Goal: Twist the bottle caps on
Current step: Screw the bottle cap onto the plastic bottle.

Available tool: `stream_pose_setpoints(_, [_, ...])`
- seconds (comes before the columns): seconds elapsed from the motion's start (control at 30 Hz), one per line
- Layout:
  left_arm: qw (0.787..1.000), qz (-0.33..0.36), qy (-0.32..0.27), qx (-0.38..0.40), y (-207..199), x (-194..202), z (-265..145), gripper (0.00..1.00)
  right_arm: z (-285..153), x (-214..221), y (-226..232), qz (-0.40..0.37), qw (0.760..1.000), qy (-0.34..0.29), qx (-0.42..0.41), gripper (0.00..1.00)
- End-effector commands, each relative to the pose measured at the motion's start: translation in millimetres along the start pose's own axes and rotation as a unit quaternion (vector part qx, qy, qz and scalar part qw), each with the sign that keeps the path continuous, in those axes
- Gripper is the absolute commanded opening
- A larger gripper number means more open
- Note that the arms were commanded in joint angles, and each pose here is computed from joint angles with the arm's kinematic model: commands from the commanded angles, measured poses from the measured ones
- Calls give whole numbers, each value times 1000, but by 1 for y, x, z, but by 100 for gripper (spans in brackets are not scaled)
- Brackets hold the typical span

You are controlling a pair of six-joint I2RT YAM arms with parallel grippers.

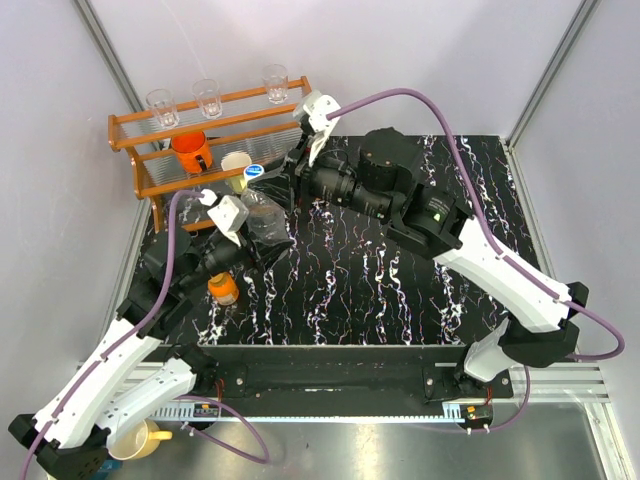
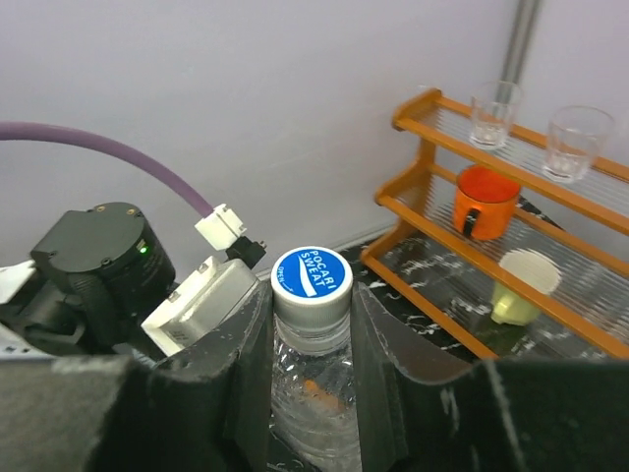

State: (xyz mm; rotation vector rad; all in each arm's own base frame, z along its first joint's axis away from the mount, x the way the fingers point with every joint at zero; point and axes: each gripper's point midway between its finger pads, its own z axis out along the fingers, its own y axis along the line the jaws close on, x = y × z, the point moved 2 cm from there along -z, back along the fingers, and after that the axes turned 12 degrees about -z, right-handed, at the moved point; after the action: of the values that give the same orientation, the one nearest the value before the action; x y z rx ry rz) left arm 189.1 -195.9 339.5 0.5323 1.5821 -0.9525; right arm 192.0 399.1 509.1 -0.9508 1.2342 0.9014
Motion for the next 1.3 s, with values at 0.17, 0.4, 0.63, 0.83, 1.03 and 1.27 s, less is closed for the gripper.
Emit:
stream_pose_setpoints(0.17, [996,45,-79,-8,-5,-47,-8,0,-11,44,14,-4,995,95,33,74])
stream_pose_setpoints(0.4, [996,27,-80,24,-15,-45,-10,0,-46,-7,7,7,998,28,60,100])
stream_pose_setpoints(0.63, [990,14,-59,127,-46,-34,-12,0,-81,-36,45,-32,996,-23,-74,100])
stream_pose_setpoints(0.83, [931,-10,10,366,-112,-14,-40,0,-102,-45,56,-82,972,-64,-211,100])
stream_pose_setpoints(1.03, [896,-24,73,436,-130,5,-52,0,-110,-55,73,-79,932,-114,-335,100])
stream_pose_setpoints(1.27, [888,-22,90,450,-133,10,-48,0,-86,-55,75,-50,910,-108,-397,99])
